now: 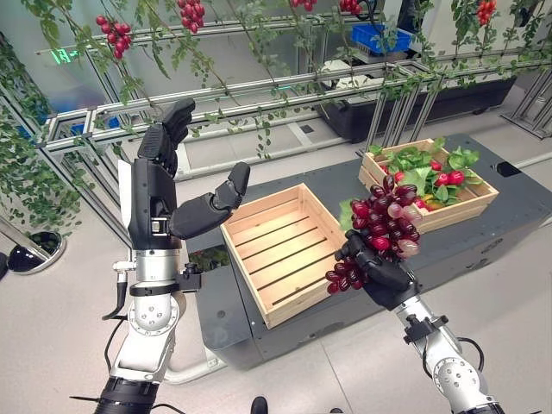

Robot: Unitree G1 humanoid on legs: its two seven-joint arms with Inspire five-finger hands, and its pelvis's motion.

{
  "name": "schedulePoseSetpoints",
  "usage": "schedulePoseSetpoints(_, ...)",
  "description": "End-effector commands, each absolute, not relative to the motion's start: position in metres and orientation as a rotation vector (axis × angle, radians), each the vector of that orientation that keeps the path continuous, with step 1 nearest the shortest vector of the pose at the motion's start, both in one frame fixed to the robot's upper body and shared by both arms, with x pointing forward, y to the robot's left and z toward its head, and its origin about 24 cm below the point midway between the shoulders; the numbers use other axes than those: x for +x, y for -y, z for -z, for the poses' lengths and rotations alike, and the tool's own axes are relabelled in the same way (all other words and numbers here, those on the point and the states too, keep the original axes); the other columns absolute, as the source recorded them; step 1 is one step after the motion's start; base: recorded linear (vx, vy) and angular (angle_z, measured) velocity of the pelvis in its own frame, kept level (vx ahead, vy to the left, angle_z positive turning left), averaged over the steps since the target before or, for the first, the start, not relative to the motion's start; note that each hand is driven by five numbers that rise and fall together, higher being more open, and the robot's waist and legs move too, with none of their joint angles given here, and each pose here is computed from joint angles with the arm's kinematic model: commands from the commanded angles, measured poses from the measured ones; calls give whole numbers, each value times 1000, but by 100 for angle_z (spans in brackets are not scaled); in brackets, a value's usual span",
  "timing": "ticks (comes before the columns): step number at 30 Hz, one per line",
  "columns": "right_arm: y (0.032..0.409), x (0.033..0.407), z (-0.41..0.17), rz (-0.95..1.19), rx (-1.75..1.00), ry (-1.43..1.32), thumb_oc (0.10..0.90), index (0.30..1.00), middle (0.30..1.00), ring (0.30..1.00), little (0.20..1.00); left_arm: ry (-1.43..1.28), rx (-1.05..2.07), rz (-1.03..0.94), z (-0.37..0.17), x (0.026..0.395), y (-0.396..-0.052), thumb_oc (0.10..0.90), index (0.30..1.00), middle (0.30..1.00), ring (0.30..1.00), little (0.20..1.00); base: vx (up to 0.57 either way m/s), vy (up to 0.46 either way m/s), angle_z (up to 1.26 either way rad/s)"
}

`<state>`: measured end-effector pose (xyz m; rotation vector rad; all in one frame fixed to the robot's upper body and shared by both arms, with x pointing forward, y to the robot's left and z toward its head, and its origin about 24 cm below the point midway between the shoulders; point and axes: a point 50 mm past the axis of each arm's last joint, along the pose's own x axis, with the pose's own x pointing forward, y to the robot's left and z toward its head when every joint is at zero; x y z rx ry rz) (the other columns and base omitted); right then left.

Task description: Pick up the fruits from the basket on one side to the basket on the other side

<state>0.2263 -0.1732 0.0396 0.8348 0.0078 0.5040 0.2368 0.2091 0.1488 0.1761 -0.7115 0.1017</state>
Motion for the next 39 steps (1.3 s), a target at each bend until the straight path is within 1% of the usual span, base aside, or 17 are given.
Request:
schedulePoseSetpoints(1,178,246,-104,-585,732,375,400,300,300,300,300,864,128,-87,-172,242,-208,800,900,900,900,900,5,181,-43)
schedulePoseSetpoints(5,170,249,-112,-654,733,396,400,300,300,300,300,861,88,-93,-171,239,-206,800,900,900,900,900,-23,256,-59)
schedulePoseSetpoints(8,164,253,-118,-650,741,409,400,300,300,300,300,846,44,-65,-171,241,-203,800,900,900,900,900,-68,334,-85)
schedulePoseSetpoints(12,161,253,-128,-630,728,478,400,300,300,300,300,830,6,13,-171,246,-197,800,900,900,900,900,-122,422,-64)
schedulePoseSetpoints(16,162,252,-143,-658,755,564,400,300,300,300,300,814,-13,61,-171,253,-189,800,900,900,900,900,-132,297,-67)
schedulePoseSetpoints(18,160,252,-149,-681,774,582,400,300,300,300,300,792,-43,79,-170,256,-188,800,900,900,900,900,-141,171,-65)
schedulePoseSetpoints(22,150,255,-160,-793,858,643,400,300,300,300,300,778,-56,131,-170,260,-183,800,900,900,900,900,-167,82,-78)
schedulePoseSetpoints(26,140,253,-166,-850,856,653,400,300,300,300,300,795,-41,165,-174,258,-176,800,900,900,900,900,-167,-4,-76)
schedulePoseSetpoints(30,133,249,-159,-920,897,624,400,300,300,300,300,796,-14,134,-175,254,-181,800,900,900,900,900,-118,-145,-45)
schedulePoseSetpoints(32,120,246,-158,-978,946,615,400,300,300,300,300,788,-2,107,-174,253,-186,800,900,900,900,900,-66,-281,-50)
schedulePoseSetpoints(35,114,249,-162,-980,948,611,400,300,300,300,300,781,-11,104,-174,255,-185,800,900,900,900,900,-65,-301,-89)
schedulePoseSetpoints(39,118,250,-165,-975,919,619,400,300,300,300,300,788,-50,101,-175,256,-183,800,900,900,900,900,-82,-332,-62)
